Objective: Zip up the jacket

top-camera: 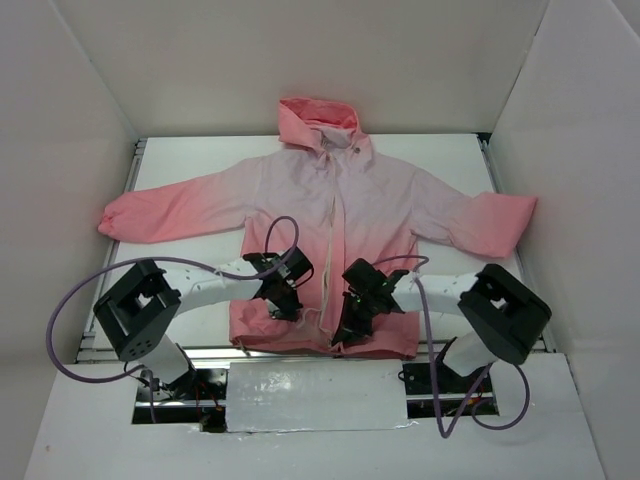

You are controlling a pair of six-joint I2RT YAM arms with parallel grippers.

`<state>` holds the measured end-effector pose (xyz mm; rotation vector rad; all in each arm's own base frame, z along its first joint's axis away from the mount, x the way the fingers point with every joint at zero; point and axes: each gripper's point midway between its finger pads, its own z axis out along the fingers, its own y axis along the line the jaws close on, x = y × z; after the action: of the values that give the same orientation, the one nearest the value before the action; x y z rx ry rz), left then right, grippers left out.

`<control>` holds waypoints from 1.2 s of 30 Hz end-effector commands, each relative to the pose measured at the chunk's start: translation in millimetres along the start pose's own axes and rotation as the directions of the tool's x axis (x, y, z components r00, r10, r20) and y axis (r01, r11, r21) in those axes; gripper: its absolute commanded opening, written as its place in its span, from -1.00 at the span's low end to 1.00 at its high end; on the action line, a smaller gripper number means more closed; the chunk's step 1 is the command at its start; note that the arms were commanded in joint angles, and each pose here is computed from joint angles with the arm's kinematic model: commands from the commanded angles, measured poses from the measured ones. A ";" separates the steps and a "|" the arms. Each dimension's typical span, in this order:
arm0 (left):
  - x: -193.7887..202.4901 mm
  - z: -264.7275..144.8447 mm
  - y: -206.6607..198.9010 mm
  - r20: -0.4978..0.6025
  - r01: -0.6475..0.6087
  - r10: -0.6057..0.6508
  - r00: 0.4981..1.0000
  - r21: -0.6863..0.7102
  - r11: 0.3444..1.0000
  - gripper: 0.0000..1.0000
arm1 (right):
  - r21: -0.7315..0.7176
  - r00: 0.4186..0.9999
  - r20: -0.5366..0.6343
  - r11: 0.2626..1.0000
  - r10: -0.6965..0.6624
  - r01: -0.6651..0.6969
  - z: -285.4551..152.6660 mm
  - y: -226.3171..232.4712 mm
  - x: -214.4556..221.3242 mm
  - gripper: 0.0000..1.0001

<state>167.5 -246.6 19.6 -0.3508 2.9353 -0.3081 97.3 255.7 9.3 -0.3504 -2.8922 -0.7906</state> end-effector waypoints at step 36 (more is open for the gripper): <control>38.7 -39.8 14.3 -0.019 -0.208 0.217 0.976 0.220 0.953 -1.00 | 0.122 0.997 0.069 0.992 0.032 -0.040 32.6 40.1 -219.6 -1.00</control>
<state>141.0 -218.6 64.1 -0.0086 2.8317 -0.5190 330.1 308.0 12.9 -0.4254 -2.8544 -0.9114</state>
